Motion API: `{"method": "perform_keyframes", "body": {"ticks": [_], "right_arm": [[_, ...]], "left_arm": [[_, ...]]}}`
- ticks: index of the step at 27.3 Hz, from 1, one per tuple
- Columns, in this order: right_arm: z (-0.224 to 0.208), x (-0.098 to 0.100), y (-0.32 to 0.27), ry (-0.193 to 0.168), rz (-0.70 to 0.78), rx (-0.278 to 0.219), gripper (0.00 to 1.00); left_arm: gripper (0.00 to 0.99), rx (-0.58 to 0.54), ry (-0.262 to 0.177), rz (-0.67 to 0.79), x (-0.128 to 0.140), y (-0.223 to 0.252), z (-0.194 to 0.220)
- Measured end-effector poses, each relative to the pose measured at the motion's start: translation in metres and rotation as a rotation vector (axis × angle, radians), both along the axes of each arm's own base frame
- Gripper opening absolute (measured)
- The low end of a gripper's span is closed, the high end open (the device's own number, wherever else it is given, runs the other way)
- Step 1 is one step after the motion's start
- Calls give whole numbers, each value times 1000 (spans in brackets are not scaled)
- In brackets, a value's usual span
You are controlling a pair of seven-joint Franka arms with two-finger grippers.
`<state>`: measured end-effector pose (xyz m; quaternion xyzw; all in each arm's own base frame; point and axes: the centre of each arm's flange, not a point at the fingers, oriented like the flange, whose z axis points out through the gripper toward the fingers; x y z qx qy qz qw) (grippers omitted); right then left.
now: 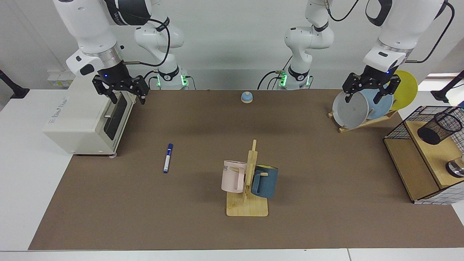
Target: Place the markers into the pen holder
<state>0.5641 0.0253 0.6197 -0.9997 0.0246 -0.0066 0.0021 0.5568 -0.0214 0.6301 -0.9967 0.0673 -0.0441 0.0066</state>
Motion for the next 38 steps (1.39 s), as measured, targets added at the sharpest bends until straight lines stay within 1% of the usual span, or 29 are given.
{"method": "perform_keyframes", "body": {"ticks": [9, 14, 26, 30, 38], "right_arm": [[1, -1, 3, -2, 14, -2, 1000], [-2, -2, 1, 5, 56, -23, 1000], [-5, -9, -2, 14, 55, -26, 1000], [-6, -7, -2, -2, 55, -26, 1000], [-23, 2, 1, 3, 61, -24, 1000]], "left_arm": [[991, 0, 0, 0, 0, 0, 0], [991, 0, 0, 0, 0, 0, 0], [991, 0, 0, 0, 0, 0, 0], [991, 0, 0, 0, 0, 0, 0], [991, 0, 1, -4, 0, -3, 0]]}}
